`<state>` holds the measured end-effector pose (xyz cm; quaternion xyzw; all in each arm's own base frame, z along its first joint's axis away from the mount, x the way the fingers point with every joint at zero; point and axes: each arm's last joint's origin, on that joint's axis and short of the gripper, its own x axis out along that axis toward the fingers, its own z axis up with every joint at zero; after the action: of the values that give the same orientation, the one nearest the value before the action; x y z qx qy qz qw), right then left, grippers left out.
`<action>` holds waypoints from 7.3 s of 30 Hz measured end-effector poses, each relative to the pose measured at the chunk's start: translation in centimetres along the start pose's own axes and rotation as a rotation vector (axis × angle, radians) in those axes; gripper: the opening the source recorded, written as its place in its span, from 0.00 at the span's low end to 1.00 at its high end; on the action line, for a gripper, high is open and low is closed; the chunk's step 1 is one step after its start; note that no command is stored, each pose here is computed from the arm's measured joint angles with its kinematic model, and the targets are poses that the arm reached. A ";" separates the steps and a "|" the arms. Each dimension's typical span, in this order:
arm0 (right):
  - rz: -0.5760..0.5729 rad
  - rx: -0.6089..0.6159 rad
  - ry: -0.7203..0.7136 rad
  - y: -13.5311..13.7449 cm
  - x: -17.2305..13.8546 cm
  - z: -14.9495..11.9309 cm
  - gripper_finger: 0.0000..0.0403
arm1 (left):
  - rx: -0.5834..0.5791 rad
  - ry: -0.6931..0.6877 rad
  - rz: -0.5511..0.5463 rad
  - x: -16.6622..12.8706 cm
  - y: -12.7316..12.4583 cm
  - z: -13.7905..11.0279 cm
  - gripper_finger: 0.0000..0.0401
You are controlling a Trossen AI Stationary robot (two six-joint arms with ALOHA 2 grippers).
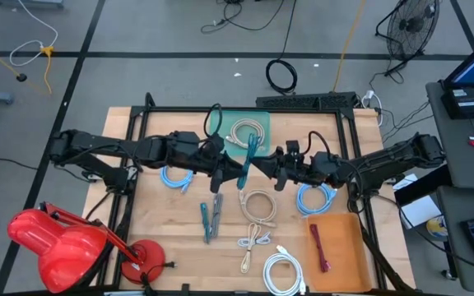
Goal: Pick & Place USB Port
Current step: Put the bottom blue charger cable into the orange bin, then put the brown display cable into the blue bin
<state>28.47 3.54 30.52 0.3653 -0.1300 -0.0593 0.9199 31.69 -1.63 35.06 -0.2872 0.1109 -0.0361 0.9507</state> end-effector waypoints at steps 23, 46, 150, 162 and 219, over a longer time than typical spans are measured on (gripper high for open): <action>0.119 0.639 0.622 4.8 -5.1 -3.0 0.00 | 0.105 -0.113 0.214 -8.8 -1.7 2.2 0.29; -1.029 0.489 1.087 4.0 -21.7 -10.0 0.00 | 0.108 -0.002 0.311 -9.0 -1.7 0.6 0.29; -0.334 0.097 0.011 3.2 -8.2 2.2 0.23 | 0.134 0.056 0.243 -9.2 0.1 1.7 0.29; -0.422 0.046 0.164 -2.9 -3.8 2.6 0.23 | 0.205 0.108 0.180 -9.6 1.8 2.6 0.29; -0.930 -0.115 1.228 -9.0 0.6 -12.6 0.42 | 0.244 0.287 0.220 -10.2 3.0 1.3 0.29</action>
<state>32.50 5.11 15.68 0.3012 0.5739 -0.2332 0.7249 22.11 2.94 36.38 -0.1481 0.2704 0.0144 0.9512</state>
